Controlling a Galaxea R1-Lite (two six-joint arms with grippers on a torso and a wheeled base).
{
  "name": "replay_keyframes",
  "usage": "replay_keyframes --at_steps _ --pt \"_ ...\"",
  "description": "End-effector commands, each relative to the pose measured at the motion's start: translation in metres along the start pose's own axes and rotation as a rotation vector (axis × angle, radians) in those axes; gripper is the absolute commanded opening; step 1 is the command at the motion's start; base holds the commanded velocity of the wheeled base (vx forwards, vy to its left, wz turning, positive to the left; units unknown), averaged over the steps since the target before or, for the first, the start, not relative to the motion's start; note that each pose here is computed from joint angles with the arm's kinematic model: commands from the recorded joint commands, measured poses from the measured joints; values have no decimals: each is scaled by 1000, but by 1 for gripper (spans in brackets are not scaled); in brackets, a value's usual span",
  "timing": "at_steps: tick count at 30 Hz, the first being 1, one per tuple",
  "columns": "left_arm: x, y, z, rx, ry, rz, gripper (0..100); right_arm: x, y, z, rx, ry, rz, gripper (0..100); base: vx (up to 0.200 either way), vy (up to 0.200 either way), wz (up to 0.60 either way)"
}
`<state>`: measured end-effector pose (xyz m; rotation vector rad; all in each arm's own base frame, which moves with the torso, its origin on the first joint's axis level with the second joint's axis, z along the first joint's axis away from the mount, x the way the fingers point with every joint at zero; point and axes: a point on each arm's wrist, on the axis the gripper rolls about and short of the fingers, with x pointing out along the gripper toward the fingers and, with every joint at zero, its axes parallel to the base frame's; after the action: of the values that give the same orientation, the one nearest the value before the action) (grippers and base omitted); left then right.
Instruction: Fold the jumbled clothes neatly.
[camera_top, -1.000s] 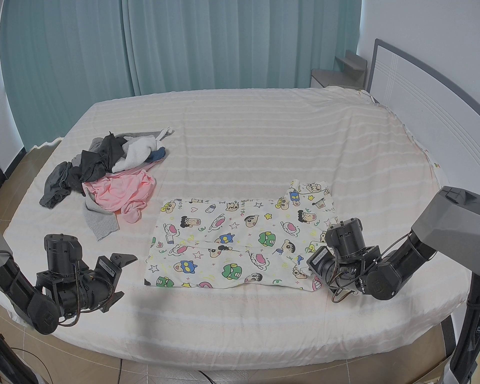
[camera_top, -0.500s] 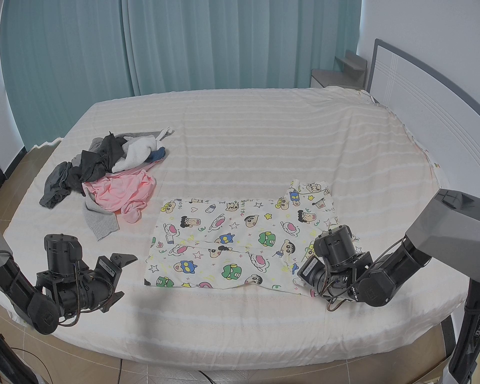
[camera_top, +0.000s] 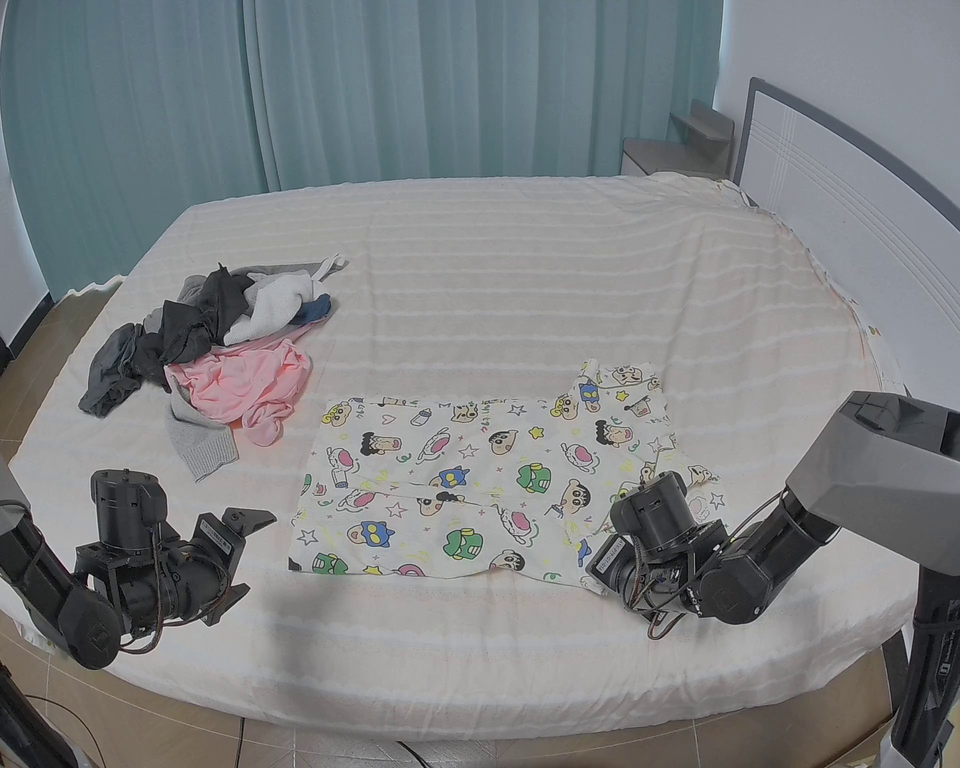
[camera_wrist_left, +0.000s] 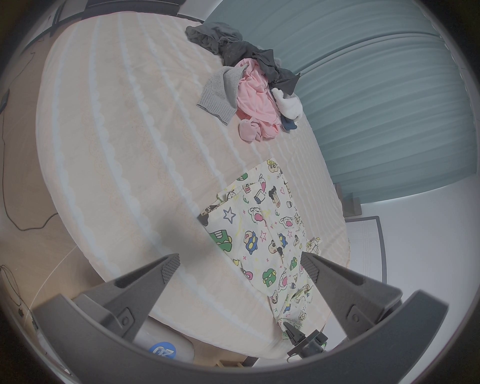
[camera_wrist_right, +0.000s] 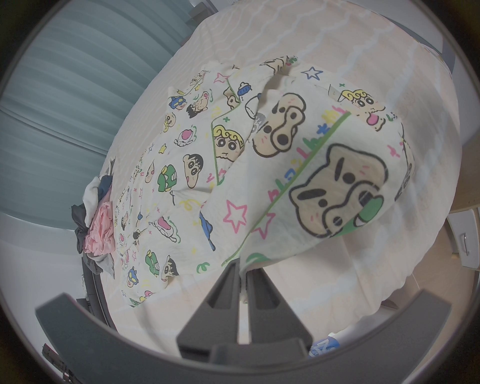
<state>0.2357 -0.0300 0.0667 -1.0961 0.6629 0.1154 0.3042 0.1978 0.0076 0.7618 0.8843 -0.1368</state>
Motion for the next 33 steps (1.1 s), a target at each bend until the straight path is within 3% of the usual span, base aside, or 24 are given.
replay_keyframes --at_steps 1,5,6,17,24,28,33 --pt "2 2 0 -1 3 6 100 4 -2 -1 2 3 -10 0 0 0 0" --pt "4 3 -1 -2 7 14 100 2 -1 0 2 -3 -3 0 0 0 0" --pt "4 3 -1 -4 7 14 100 2 0 1 3 -2 -1 100 0 0 0" --pt "4 3 -1 -4 7 14 100 -22 3 1 -8 -7 28 100 0 0 0" --pt "4 3 -1 -4 7 14 100 -66 -21 -2 -54 16 -18 100 0 0 0" --pt "3 3 -1 -3 6 12 100 -96 -43 25 -135 -33 -16 100 0 0 0" --pt "3 2 -1 -3 5 10 100 -99 -51 53 -174 -26 21 100 0 0 0"
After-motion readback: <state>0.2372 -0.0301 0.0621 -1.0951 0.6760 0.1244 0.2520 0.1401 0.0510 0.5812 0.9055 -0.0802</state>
